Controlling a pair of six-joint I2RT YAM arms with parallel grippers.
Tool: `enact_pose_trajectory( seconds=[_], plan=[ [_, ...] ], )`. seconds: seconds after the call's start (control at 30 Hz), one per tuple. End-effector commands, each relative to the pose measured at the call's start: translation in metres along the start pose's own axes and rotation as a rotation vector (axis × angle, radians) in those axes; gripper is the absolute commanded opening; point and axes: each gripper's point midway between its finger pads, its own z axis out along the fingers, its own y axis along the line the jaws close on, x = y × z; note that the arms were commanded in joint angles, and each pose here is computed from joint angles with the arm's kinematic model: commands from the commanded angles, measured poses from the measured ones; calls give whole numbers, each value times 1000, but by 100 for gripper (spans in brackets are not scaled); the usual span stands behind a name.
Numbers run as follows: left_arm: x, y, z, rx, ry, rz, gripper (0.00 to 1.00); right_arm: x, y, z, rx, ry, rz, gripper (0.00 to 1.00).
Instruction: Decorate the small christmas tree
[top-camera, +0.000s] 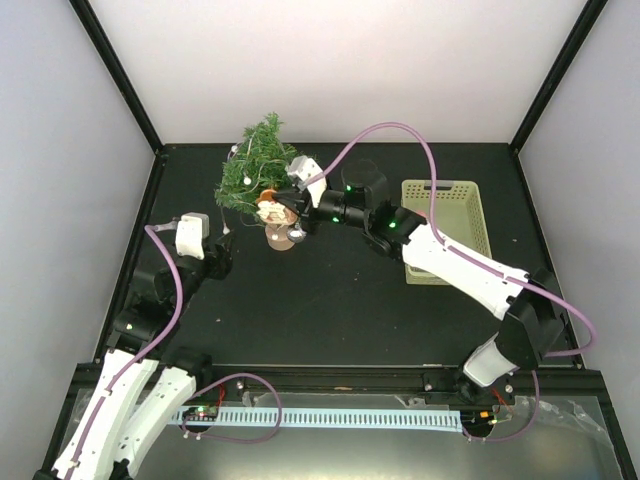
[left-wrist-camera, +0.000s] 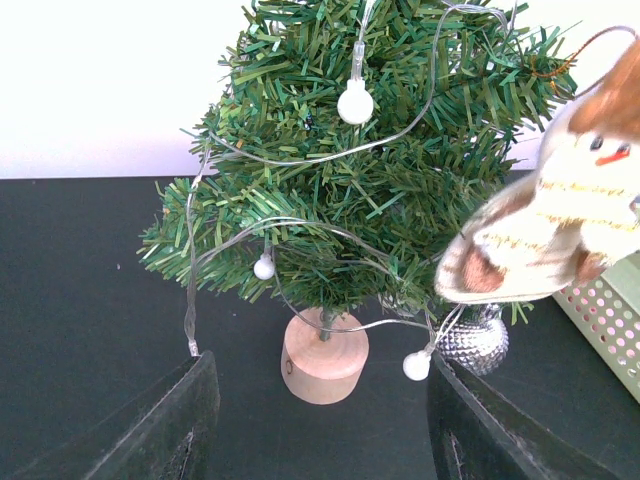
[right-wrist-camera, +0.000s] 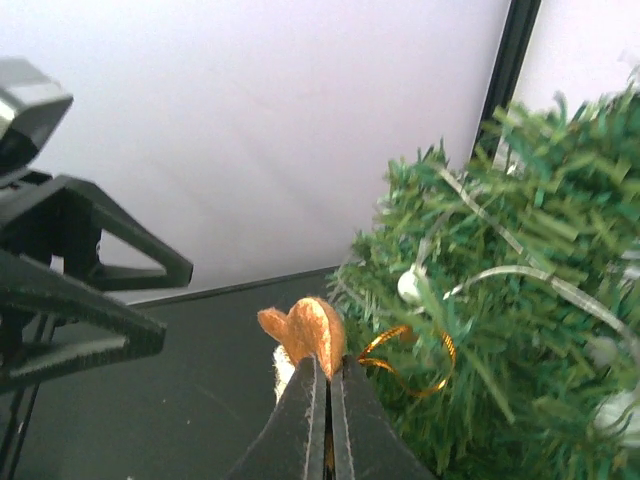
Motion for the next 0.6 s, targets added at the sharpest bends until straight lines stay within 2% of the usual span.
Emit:
enact_pose_trajectory(
  seconds=[0.0, 0.17, 0.4, 0.57],
  plan=[
    [-1, 2, 2, -6, -1, 5, 58, -55, -2, -11, 31, -113, -68, 1],
    [0, 2, 2, -10, 4, 6, 58, -65, -5, -3, 22, -85, -28, 1],
    [0, 3, 2, -16, 5, 1, 58, -81, 7, -7, -50, -136, 64, 1],
    [-9, 10, -5, -68, 4, -18, 59, -48, 21, -2, -105, -86, 117, 1]
  ],
)
